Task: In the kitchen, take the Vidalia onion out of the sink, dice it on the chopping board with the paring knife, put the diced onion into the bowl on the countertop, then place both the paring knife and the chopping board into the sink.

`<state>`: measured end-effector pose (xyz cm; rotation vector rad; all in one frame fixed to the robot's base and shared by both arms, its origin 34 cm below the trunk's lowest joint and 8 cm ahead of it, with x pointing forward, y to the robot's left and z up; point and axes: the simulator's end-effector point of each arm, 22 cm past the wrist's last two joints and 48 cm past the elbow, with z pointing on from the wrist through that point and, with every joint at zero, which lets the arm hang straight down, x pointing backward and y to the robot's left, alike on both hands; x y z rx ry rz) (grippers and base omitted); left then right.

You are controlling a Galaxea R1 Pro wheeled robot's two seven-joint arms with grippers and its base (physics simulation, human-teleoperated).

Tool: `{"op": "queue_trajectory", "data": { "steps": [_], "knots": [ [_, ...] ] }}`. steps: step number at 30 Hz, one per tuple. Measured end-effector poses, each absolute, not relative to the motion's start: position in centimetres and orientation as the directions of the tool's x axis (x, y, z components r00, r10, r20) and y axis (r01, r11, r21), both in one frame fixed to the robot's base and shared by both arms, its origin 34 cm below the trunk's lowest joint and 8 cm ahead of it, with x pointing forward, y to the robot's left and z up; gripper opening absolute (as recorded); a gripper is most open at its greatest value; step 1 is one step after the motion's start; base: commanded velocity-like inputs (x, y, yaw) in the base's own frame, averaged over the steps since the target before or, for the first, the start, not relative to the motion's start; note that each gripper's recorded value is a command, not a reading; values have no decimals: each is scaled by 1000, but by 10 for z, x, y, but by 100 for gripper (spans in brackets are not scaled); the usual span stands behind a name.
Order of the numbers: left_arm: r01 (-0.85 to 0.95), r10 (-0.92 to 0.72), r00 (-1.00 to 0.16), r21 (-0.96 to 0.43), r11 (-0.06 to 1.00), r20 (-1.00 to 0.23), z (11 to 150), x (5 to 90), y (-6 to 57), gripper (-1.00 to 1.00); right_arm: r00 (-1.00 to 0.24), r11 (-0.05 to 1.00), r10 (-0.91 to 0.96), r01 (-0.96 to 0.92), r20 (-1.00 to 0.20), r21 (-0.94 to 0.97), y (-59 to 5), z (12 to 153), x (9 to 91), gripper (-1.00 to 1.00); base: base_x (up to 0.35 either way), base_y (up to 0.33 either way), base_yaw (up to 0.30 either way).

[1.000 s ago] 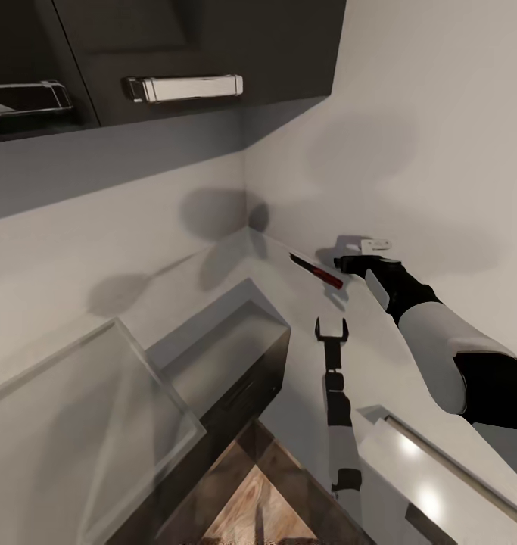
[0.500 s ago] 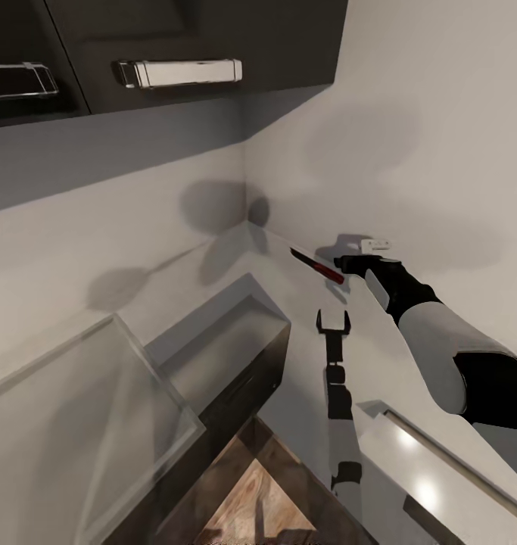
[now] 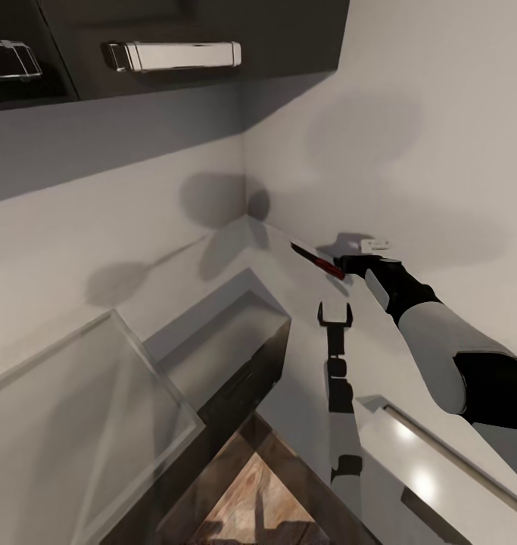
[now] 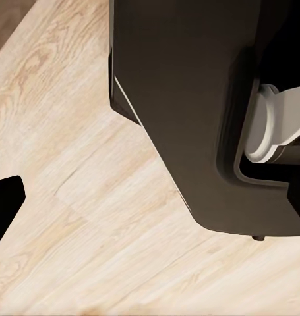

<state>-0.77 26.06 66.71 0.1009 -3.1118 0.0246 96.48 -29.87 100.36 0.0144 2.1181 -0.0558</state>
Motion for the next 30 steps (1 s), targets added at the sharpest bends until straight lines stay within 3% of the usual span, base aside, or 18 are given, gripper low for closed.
{"op": "queue_trajectory", "data": {
  "steps": [30],
  "knots": [
    [-66, -65, -995, -12, 998, 77, 673, -24, 261, 100, -545, 999, -14, 31, -838, -37, -299, 971, 968, 100, 0, 0, 0]
  ]
}}
